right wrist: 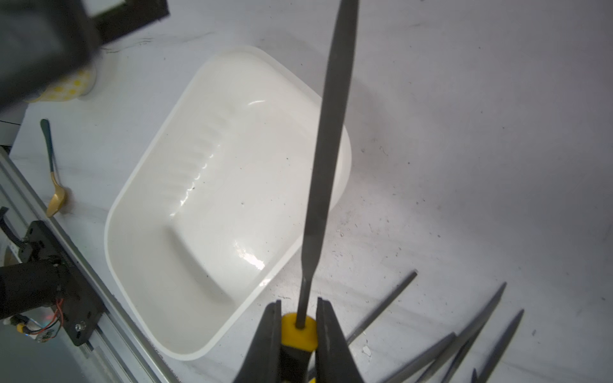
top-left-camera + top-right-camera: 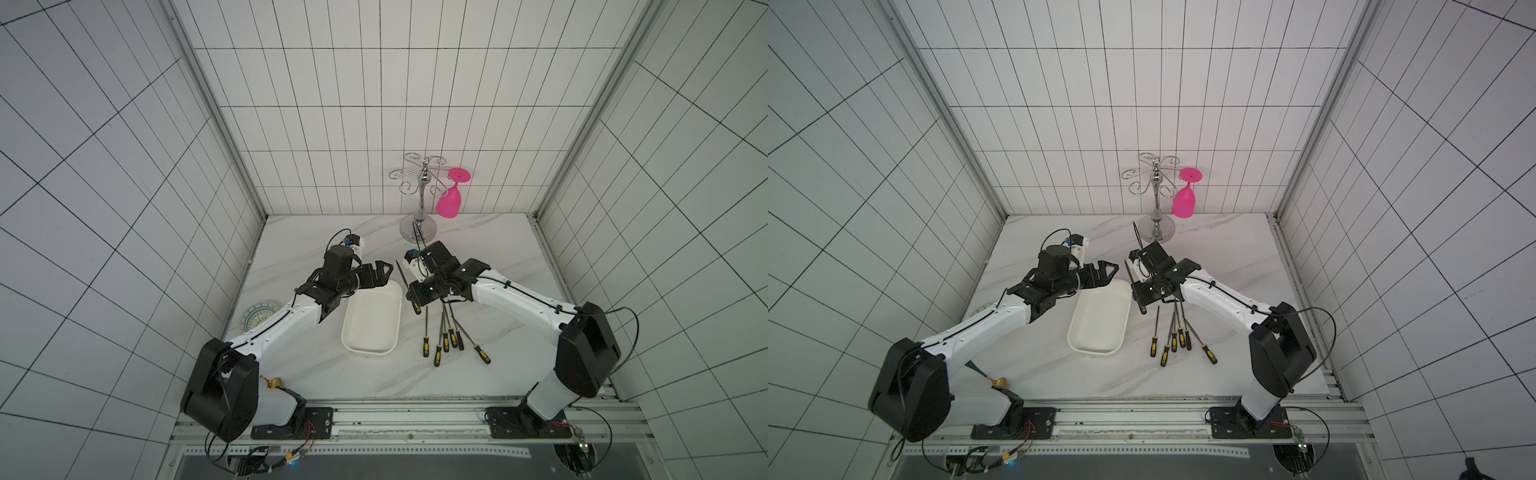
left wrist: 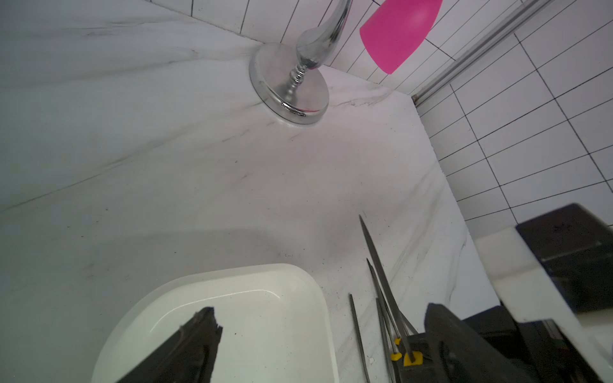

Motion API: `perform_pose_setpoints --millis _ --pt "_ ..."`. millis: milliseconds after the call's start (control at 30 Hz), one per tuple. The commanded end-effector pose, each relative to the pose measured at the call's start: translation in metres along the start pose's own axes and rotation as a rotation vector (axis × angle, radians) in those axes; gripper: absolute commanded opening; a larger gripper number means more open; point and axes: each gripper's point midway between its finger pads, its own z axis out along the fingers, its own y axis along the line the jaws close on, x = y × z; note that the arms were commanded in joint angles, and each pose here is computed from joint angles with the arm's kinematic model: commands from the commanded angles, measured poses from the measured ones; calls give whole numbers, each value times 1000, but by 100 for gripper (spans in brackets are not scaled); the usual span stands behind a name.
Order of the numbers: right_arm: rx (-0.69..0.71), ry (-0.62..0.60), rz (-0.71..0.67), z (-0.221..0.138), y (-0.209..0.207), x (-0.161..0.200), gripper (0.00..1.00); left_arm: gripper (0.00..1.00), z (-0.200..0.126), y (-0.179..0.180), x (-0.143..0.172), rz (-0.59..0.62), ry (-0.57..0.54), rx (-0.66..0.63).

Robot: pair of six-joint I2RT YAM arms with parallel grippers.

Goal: Put the file tool into the storage box
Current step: Pick up the file tool from the center of the board, then place the file tool in the storage box.

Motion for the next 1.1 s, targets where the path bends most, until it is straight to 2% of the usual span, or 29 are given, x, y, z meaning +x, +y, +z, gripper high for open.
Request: perform_pose_setpoints --millis 0,167,233,300,333,433,467,500,533,633,833,933,1067 --pt "-73 -22 -19 1 18 -20 0 99 7 -14 6 -23 18 98" --pt "-124 -47 -12 -5 30 -33 0 99 18 -13 15 -35 47 104" --pt "-128 -63 -14 -11 33 -36 0 95 22 -14 19 -44 59 115" --pt "-133 -78 -15 -15 35 -37 0 81 26 -14 22 -53 69 129" --pt "-137 -89 -18 -19 37 -38 0 71 27 -14 23 -60 69 135" --pt "-144 -122 -29 -28 41 -42 0 52 30 -18 23 -66 62 170" --pt "-144 -130 -31 -30 42 -43 0 41 31 -19 22 -68 61 176" --pt "-141 -140 -33 -33 42 -45 0 25 32 -19 23 -68 63 182" --pt "-137 -146 -32 -35 42 -46 0 15 33 -20 23 -70 64 186" --pt "-132 -162 -29 -38 41 -47 0 0 32 -23 23 -71 65 209" --pt "-121 -170 -25 -39 40 -47 0 0 24 -21 27 -64 74 194" --pt "-81 -188 -9 -43 32 -49 24 0 17 -11 33 -29 97 122" --pt "30 -235 26 -53 8 -52 31 0 3 12 55 41 191 -22"
